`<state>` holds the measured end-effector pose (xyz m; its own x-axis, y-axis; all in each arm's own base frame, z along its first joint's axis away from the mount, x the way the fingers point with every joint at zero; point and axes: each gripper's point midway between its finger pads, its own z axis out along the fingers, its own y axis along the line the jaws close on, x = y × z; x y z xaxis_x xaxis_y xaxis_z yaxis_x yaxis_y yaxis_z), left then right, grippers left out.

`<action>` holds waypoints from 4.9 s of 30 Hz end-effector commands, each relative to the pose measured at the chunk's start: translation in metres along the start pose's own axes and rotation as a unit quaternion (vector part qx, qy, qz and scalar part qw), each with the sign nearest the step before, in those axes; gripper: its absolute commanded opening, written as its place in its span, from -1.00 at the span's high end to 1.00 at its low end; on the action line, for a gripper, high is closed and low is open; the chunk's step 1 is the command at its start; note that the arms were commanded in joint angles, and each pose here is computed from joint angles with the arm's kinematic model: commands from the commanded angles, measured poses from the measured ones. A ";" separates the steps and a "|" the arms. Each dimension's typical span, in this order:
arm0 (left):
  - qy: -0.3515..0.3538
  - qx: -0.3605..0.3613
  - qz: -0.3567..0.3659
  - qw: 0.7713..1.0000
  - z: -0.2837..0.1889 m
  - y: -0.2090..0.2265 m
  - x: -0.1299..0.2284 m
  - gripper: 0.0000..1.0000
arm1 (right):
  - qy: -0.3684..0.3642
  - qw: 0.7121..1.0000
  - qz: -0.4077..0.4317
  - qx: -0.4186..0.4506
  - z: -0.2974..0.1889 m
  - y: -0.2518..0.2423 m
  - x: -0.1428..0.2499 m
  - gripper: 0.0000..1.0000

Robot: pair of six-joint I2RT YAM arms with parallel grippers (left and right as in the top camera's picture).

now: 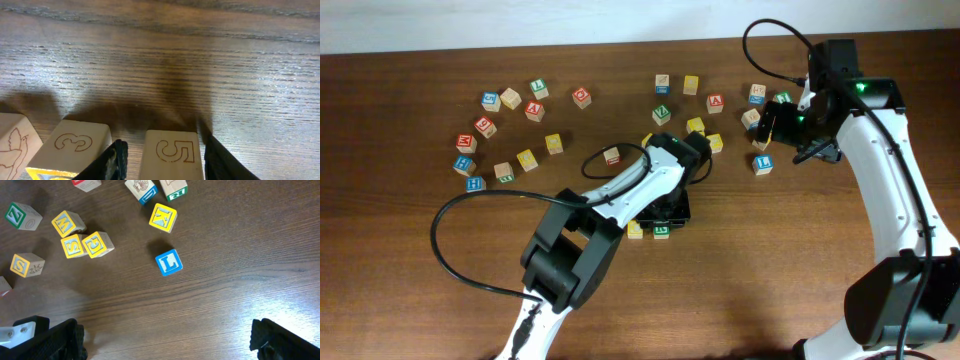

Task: Spell out ICRA
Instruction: 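Release the R block and retract the left gripper to the left, then move the right gripper over the red A block at the back, then lower the right gripper and grasp the red A block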

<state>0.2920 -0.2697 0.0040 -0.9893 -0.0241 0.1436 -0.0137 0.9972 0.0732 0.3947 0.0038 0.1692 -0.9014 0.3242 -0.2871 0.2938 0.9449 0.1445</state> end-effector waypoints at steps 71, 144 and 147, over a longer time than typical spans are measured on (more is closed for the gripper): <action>-0.026 -0.027 -0.339 0.940 -0.116 0.362 -0.103 -0.99 | -0.098 0.968 -0.213 -0.087 0.110 0.148 -0.118 -0.96; -0.026 -0.027 -0.339 0.940 -0.116 0.363 -0.102 -0.98 | -0.109 0.991 -0.070 -0.023 0.136 0.117 -0.085 -0.01; -0.026 -0.026 -0.340 0.940 -0.116 0.363 -0.102 -0.98 | -0.107 0.994 -0.010 0.013 0.160 0.102 -0.083 -0.01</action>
<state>0.4040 0.0810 0.1231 -0.7590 -0.6507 0.0220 -0.6374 0.7495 0.1787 0.5513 0.0920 0.0782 -0.8428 0.1756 -0.5088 0.1317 0.9838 0.1214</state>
